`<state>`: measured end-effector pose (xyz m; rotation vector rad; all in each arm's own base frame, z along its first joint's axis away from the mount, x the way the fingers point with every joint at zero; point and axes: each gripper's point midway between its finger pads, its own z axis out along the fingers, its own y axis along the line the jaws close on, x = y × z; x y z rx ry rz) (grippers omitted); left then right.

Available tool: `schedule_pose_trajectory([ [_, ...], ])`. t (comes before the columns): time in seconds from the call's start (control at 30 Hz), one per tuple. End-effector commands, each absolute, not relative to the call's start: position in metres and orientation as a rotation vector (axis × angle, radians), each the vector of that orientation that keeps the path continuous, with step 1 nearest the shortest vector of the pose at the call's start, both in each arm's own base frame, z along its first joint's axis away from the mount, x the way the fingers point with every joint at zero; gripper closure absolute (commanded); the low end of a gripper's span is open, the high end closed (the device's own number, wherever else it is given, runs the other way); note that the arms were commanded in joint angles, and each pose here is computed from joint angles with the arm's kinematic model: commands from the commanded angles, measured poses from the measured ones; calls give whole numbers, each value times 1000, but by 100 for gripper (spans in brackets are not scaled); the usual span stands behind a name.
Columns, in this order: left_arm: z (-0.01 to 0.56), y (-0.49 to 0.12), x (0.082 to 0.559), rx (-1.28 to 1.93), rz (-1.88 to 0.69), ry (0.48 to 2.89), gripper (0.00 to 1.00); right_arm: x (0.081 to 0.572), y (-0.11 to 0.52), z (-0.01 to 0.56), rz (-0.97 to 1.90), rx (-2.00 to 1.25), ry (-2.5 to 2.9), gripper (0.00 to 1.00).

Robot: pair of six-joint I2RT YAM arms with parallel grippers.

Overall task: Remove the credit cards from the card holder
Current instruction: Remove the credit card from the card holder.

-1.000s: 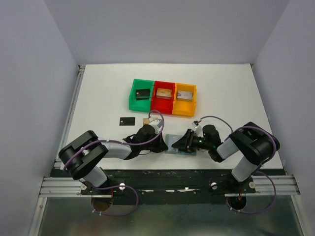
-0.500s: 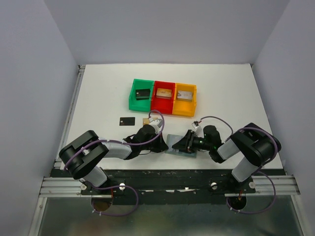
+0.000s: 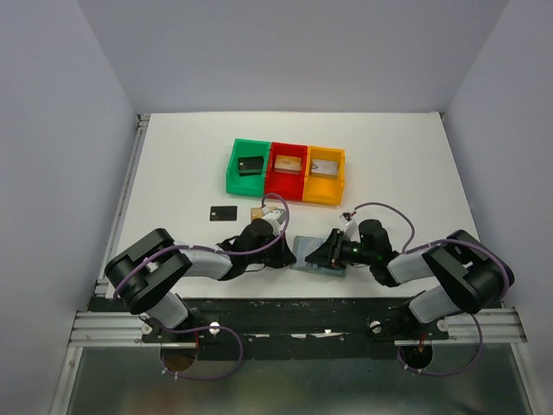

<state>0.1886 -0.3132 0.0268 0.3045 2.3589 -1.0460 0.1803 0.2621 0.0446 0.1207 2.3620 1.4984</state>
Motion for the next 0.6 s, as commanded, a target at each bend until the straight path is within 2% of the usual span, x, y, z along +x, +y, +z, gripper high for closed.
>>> schedule_pose_trajectory([
  [0.0, 4, -302, 182, 303, -958, 2452, 100, 184, 258, 43, 1427, 96, 2367, 60],
  [0.57, 1, -299, 182, 291, -939, 2465, 100, 189, 246, 46, 1278, 50, 2403, 63],
])
